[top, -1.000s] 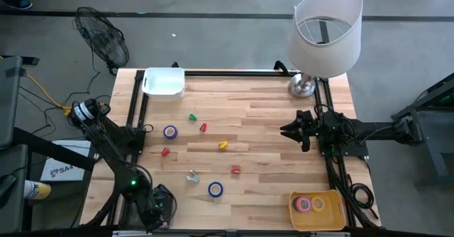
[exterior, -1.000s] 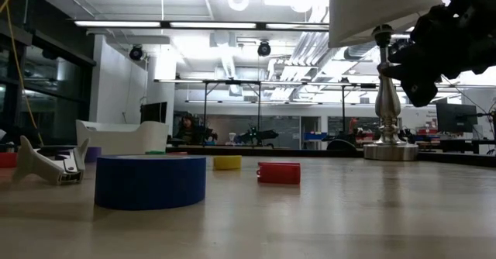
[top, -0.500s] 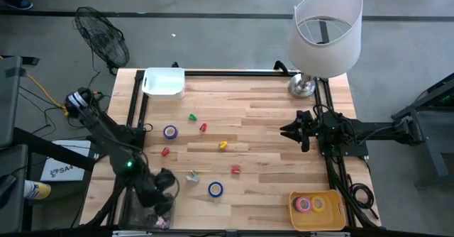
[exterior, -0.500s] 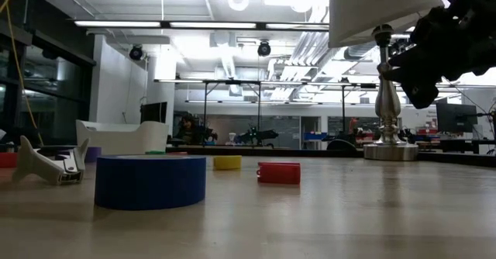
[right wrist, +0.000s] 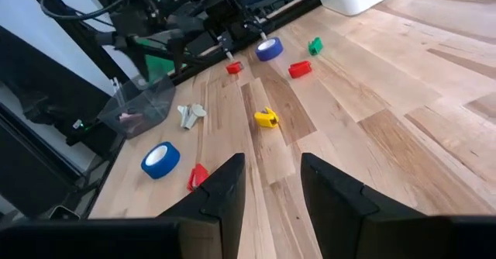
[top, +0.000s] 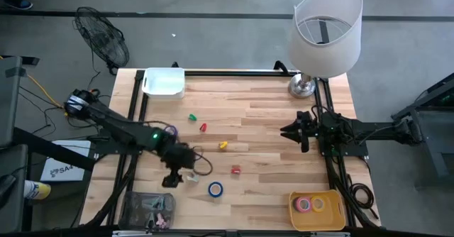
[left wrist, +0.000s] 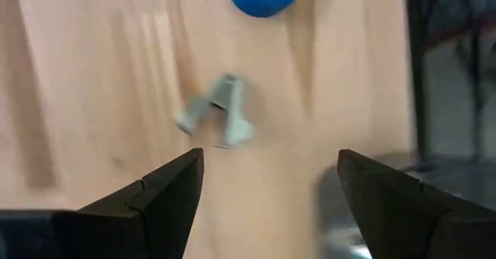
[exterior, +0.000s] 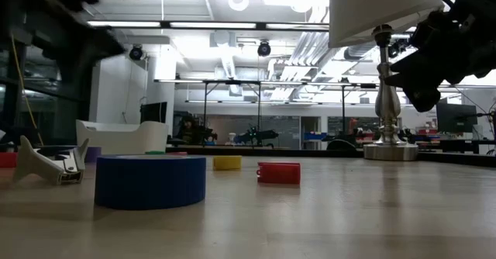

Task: Pick and place Stapler, Stapler remover, tape
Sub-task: Put the gray staple remover into the black bin

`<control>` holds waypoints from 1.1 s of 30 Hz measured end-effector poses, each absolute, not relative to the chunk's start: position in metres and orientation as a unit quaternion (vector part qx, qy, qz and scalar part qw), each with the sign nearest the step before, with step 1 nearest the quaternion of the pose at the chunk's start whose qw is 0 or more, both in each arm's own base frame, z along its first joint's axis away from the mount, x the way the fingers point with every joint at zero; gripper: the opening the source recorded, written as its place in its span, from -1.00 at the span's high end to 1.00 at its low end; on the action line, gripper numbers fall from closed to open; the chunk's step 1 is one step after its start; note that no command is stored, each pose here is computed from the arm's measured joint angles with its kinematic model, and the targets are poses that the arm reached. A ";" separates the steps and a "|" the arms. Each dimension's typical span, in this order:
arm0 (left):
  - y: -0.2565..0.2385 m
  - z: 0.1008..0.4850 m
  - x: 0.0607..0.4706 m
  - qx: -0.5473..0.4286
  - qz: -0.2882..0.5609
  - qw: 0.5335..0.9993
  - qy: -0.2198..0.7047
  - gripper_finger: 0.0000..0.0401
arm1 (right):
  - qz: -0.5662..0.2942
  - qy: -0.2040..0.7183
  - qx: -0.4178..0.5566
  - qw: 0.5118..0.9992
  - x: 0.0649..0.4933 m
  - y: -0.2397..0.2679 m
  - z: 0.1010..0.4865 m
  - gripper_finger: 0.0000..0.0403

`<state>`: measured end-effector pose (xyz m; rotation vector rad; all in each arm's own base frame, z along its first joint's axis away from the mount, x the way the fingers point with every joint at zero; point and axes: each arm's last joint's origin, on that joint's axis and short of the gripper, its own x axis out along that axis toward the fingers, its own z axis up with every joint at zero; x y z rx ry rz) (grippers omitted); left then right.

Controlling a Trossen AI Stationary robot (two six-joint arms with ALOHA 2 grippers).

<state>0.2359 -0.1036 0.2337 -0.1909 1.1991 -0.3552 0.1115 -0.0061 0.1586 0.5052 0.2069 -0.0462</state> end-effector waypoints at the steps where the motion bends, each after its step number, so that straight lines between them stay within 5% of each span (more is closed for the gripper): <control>1: -0.098 0.232 0.239 -0.063 -0.182 0.808 0.557 -0.46 | -0.024 0.106 0.250 0.962 0.111 -0.006 0.158 0.42; 8: -0.075 0.214 0.256 0.064 -0.272 0.793 0.542 -0.47 | -0.032 0.137 0.251 0.958 0.110 -0.006 0.152 0.42; 24: -0.072 0.187 0.268 0.121 -0.342 0.753 0.548 -0.50 | -0.046 0.140 0.253 0.956 0.109 -0.007 0.151 0.42; 33: -0.074 0.176 0.272 0.109 -0.357 0.742 0.557 -0.70 | -0.046 0.141 0.253 0.956 0.109 -0.007 0.151 0.42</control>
